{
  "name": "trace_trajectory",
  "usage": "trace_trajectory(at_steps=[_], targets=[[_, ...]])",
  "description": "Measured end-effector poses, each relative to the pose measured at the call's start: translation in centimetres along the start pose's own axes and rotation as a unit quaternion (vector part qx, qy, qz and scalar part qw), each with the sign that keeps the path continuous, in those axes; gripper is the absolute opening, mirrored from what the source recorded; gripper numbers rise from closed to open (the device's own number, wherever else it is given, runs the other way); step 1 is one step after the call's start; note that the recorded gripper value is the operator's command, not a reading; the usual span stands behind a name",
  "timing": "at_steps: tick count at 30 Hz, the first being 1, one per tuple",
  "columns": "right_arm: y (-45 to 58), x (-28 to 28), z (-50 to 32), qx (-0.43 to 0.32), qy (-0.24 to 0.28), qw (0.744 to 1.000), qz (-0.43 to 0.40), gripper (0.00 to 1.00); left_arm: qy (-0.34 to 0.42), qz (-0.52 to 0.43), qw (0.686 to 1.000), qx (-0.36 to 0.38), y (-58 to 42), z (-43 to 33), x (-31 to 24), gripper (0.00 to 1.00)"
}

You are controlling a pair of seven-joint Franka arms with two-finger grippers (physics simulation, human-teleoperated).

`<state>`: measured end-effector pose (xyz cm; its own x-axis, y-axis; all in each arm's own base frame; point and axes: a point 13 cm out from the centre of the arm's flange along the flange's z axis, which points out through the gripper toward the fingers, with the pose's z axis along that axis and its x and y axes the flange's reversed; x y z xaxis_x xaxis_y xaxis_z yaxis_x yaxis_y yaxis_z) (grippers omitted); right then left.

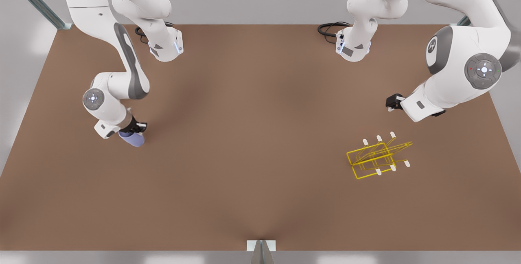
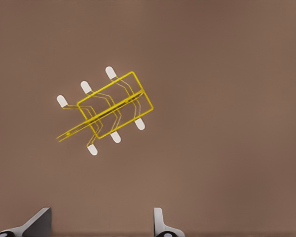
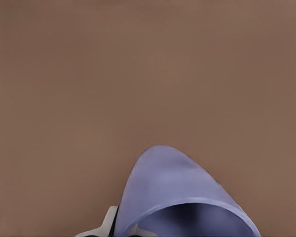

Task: Place the cup on the cup holder

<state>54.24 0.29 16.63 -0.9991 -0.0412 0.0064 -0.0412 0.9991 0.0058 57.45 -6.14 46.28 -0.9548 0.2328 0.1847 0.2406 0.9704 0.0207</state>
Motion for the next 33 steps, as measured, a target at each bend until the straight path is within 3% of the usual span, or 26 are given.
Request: trace_trajectory(at_steps=[10,14,16,18,21,25,29,33], targets=[[26.6,-7.8,-12.5,-0.117,-0.009,0.990,-0.080,0.21,0.002,0.001,1.000,0.000,-0.1,0.1,0.0,1.00],[37.6,-8.6,-11.4,-0.224,0.051,0.972,-0.050,0.21,0.002,0.001,1.000,0.000,-0.1,0.1,0.0,1.00],[41.4,-8.3,-10.0,-0.302,0.101,0.948,-0.016,0.21,0.002,0.001,1.000,0.000,-0.1,0.1,0.0,1.00],[44.9,-11.2,-9.7,-0.398,0.130,0.908,0.011,0.21,0.002,0.001,1.000,0.000,-0.1,0.1,0.0,1.00],[50.1,-14.2,-8.2,-0.537,0.165,0.827,0.029,0.21,0.002,0.002,1.000,0.000,-0.3,0.1,0.0,1.00],[55.9,-11.6,-5.4,-0.646,0.218,0.731,0.033,0.21,0.002,0.004,1.000,-0.001,-0.5,0.1,-0.1,1.00],[61.8,-7.7,-6.8,-0.697,0.220,0.682,0.000,0.21,0.002,0.005,1.000,-0.001,-0.5,0.2,-0.1,1.00],[66.1,-4.5,-5.5,-0.707,0.194,0.679,-0.033,0.21,0.002,0.008,1.000,-0.001,-0.9,0.1,-0.1,1.00]])
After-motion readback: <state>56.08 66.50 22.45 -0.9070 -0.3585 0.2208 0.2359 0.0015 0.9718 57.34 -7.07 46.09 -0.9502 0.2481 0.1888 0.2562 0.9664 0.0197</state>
